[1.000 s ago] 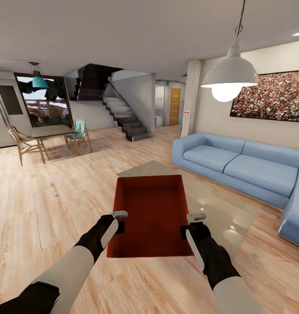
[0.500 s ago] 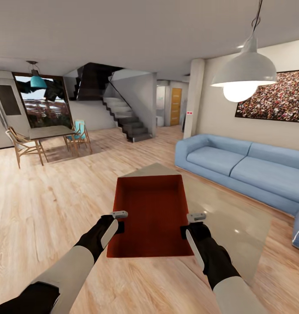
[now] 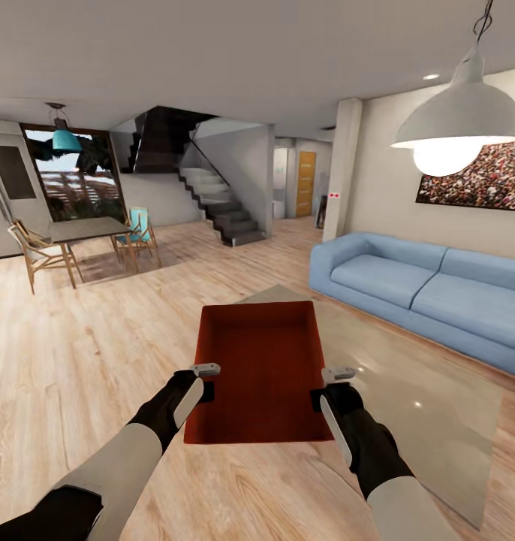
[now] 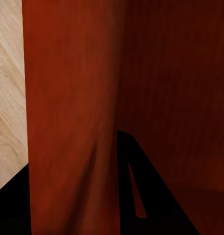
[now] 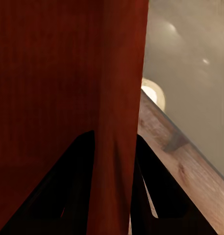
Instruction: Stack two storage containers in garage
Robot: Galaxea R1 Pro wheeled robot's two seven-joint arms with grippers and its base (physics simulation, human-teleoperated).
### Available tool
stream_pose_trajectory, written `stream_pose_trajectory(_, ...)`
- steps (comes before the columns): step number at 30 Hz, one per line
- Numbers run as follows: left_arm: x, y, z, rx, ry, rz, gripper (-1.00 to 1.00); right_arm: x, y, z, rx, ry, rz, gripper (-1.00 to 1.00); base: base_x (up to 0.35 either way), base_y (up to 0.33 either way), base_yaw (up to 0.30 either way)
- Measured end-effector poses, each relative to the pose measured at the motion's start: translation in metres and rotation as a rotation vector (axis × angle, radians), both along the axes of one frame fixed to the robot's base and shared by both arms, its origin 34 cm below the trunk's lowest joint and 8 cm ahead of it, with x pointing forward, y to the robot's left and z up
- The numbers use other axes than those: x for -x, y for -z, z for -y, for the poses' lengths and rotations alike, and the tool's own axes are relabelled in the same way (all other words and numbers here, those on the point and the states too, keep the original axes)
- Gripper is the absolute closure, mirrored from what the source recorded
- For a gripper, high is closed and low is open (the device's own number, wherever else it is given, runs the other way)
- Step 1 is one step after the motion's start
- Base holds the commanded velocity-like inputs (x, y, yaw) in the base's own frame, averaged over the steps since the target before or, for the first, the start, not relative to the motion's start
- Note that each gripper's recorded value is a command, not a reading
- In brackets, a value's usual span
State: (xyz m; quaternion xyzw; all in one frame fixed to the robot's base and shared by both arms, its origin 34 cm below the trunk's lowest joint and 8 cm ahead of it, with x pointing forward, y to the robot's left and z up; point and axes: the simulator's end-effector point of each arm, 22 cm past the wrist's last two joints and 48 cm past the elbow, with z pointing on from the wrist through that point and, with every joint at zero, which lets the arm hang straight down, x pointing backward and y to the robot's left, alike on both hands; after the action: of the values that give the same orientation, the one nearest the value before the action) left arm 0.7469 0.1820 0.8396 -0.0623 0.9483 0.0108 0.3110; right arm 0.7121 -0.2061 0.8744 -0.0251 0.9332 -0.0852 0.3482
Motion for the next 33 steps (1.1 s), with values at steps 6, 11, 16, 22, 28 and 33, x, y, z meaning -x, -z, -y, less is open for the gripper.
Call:
stream_pose_trajectory(6,0.0,0.0001,0.0,0.0,0.0,0.0,1.0,0.0,0.0001,0.0,0.0,0.0,0.0,1.0,0.163,0.302,0.0)
stream_pose_trajectory(11,0.0002,0.0003,-0.0001,0.0,0.0,-0.001,1.0,0.0001,0.0003,-0.0001,0.0,0.0,-0.001,1.0,0.135,0.312,0.0)
stream_pose_trajectory(16,0.0004,0.0005,-0.0005,0.0,0.0,-0.002,1.0,0.0003,0.0006,-0.0004,0.0,0.0,-0.002,1.0,0.137,0.301,0.0)
stream_pose_trajectory(22,-0.0001,0.0001,-0.0004,0.001,0.0,0.0,1.0,0.0,-0.0001,-0.0004,0.0,0.0,0.0,1.0,0.059,0.071,0.15)
stream_pose_trajectory(28,0.0001,0.0003,-0.0007,0.0,0.0,-0.001,1.0,0.0002,0.0004,-0.0006,0.0,0.0,-0.001,1.0,0.084,0.077,0.271)
stream_pose_trajectory(33,0.0001,0.0002,-0.0007,0.0,0.0,-0.001,1.0,0.0001,0.0002,-0.0007,0.0,0.0,-0.001,1.0,0.224,0.211,0.123)
